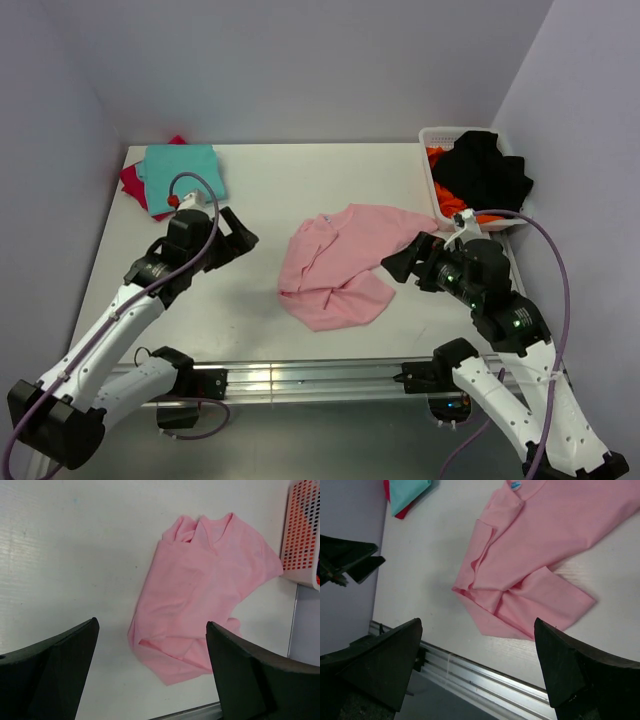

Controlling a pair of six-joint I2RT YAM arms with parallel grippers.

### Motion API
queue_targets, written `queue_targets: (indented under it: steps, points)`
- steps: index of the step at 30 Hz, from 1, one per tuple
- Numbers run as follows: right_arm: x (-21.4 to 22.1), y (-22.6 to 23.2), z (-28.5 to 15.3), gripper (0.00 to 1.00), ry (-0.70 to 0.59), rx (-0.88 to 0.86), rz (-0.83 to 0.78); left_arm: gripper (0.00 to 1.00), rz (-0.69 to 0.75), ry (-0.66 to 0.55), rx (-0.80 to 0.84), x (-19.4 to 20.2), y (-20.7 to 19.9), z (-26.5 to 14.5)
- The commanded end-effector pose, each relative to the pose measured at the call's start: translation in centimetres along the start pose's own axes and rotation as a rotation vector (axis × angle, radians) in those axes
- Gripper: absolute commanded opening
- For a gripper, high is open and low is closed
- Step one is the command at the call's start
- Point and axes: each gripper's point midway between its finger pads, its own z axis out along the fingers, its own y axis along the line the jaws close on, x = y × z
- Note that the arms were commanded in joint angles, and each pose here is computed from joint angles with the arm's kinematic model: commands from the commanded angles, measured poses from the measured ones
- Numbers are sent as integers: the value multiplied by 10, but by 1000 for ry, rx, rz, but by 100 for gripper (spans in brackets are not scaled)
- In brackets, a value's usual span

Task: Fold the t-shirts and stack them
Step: Flatten the tshirt out

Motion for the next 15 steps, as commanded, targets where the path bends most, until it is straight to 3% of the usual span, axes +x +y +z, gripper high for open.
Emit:
queue_targets:
  steps: [1, 4, 5, 8, 9, 11, 12, 15]
  points:
    - [-10, -7, -18, 100, -36, 76, -16, 94, -32, -33, 50, -16, -20, -24]
    - [5, -37, -12, 100, 19, 208, -29, 89, -8, 55, 53, 5, -23, -21]
    - [11, -44, -9, 100, 25, 241, 37, 90, 5, 71, 61, 11, -26, -20]
    - [61, -45, 20, 99, 157, 111, 150, 91, 64, 136, 81, 38, -38, -19]
    - [68, -44, 23, 89, 168, 88, 192, 91, 91, 188, 61, 54, -37, -17]
    - [78, -53, 23, 84, 188, 147, 283, 84, 113, 217, 15, 63, -36, -14]
    - [68, -72, 19, 84, 106, 251, 282, 83, 127, 244, -23, 72, -33, -11]
    - [60, -80, -1, 87, 70, 332, 264, 82, 163, 286, -34, 94, -37, -23]
